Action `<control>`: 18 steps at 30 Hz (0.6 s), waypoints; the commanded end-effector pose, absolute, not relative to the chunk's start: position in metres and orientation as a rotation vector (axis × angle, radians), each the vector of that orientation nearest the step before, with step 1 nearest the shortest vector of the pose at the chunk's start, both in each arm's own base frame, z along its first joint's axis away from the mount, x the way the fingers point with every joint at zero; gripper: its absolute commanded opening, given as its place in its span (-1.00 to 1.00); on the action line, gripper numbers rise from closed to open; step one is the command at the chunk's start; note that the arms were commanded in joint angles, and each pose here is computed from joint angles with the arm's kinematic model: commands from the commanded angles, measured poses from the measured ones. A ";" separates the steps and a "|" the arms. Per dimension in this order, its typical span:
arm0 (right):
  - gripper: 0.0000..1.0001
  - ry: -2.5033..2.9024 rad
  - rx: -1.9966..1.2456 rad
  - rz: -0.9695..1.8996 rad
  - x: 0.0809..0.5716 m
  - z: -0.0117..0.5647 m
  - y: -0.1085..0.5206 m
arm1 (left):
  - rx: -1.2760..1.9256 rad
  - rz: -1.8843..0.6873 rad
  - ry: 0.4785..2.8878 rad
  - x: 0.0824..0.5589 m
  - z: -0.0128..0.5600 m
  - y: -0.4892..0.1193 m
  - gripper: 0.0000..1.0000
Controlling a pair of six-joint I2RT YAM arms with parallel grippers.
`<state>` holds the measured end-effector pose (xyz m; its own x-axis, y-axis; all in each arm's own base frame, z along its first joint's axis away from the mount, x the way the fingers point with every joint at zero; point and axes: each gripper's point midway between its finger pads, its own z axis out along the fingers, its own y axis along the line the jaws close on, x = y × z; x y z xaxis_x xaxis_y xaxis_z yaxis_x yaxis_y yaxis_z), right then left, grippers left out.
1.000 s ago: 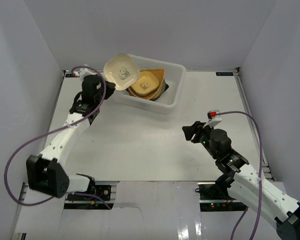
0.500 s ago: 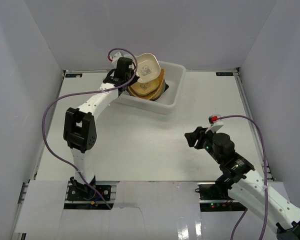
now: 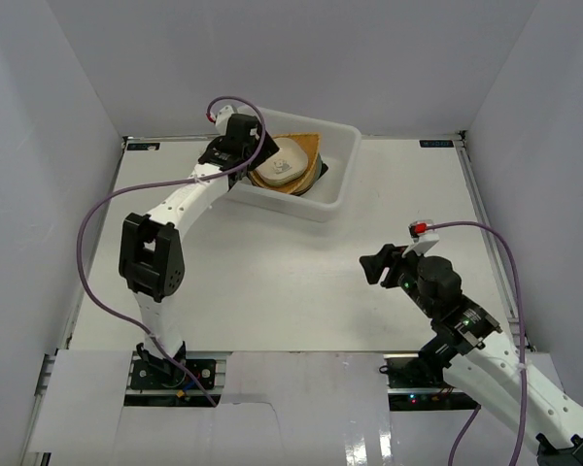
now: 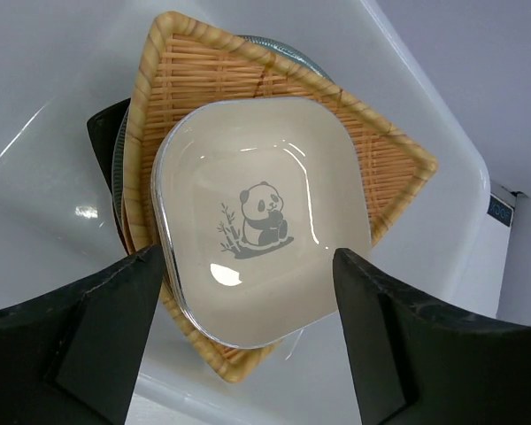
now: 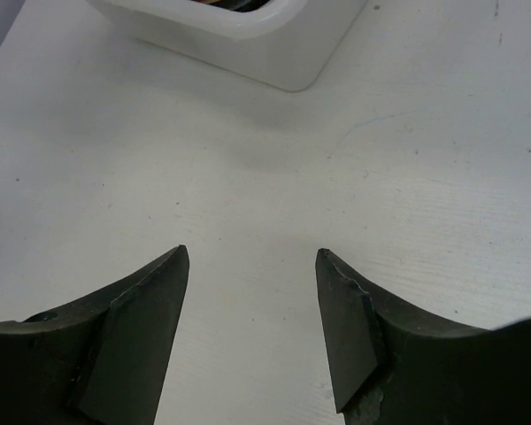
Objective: Place the plates into the plastic bin on the countertop
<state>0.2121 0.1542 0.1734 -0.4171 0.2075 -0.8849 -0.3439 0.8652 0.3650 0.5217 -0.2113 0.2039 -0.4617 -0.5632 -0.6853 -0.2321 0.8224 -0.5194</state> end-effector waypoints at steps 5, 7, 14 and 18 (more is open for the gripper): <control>0.61 1.802 -0.102 0.537 0.215 0.221 0.137 | -0.477 -0.591 1.794 0.482 0.335 -0.200 0.78; 0.80 1.787 -0.104 0.511 0.215 0.232 0.133 | -0.377 -0.657 1.734 0.451 0.373 -0.205 0.77; 0.80 1.786 -0.197 0.393 0.217 0.259 0.123 | -0.054 -0.694 1.655 0.325 0.387 -0.191 0.96; 0.80 1.681 -0.160 0.411 0.215 0.291 0.116 | -0.021 -0.684 1.655 0.267 0.362 -0.158 0.96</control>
